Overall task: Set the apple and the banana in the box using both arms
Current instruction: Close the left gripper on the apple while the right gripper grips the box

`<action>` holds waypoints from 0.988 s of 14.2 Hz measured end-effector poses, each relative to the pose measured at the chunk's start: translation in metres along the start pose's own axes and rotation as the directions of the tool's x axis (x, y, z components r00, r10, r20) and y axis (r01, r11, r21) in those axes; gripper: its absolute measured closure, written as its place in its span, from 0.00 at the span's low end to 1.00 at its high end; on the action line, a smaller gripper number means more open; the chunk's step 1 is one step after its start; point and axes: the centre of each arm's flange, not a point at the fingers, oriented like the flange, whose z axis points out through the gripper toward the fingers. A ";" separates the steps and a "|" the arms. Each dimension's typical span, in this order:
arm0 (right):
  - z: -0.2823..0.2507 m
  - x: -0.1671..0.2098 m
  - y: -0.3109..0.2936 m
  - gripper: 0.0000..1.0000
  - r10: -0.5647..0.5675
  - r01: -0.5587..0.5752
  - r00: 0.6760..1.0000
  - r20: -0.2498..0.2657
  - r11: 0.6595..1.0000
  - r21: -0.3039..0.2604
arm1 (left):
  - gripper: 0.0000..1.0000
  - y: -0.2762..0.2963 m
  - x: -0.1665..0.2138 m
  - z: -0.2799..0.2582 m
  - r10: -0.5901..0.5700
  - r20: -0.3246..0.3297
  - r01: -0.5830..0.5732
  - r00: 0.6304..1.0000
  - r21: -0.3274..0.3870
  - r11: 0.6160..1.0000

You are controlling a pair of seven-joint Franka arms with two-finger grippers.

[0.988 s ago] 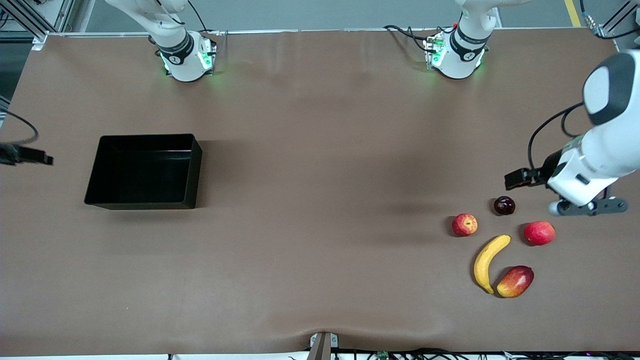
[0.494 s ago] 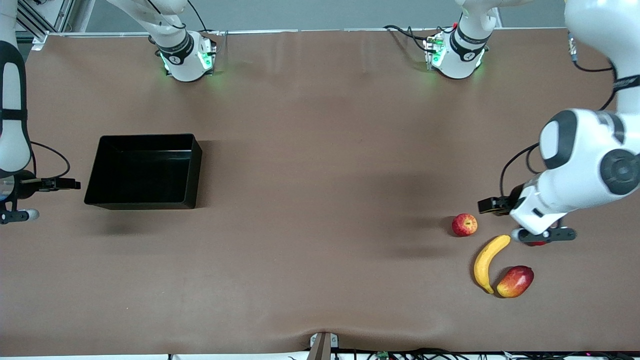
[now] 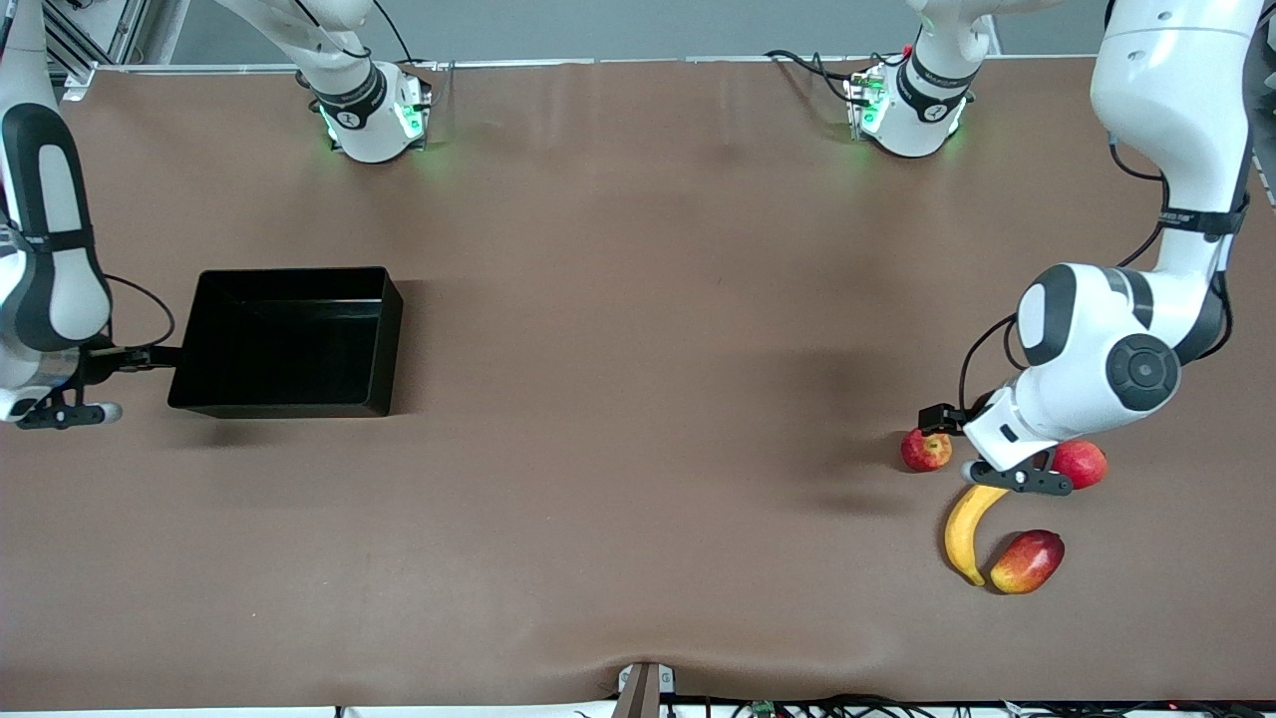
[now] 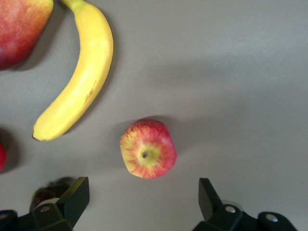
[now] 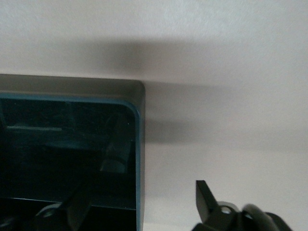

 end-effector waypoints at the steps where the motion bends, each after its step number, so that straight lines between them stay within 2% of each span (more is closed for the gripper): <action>1: 0.006 -0.003 0.002 0.07 0.002 -0.002 1.000 0.001 1.000 0.002 | 0.00 0.000 -0.002 0.007 0.014 -0.003 -0.014 1.000 0.016 1.000; 2: 0.011 -0.005 0.004 0.14 0.002 -0.002 1.000 0.002 1.000 0.004 | 0.00 0.000 -0.003 0.015 0.019 -0.010 -0.019 1.000 0.021 1.000; 5: 0.024 -0.011 0.004 0.47 0.002 -0.002 1.000 0.019 1.000 0.015 | 0.00 -0.001 -0.007 0.041 0.011 -0.034 -0.010 0.999 0.014 1.000; 9: 0.032 -0.014 0.001 0.88 0.003 -0.004 1.000 0.027 1.000 0.031 | 0.00 0.002 -0.008 0.055 -0.107 -0.030 0.108 0.994 0.004 0.994; 10: 0.031 -0.014 0.000 0.95 0.006 -0.007 1.000 0.024 0.999 0.038 | 0.00 0.004 -0.007 0.057 -0.131 -0.029 0.131 0.991 0.003 0.991; 14: 0.030 -0.017 -0.002 0.94 0.004 -0.006 0.999 0.041 0.999 0.051 | 0.00 -0.002 -0.006 0.070 -0.167 -0.042 0.167 0.985 -0.005 0.986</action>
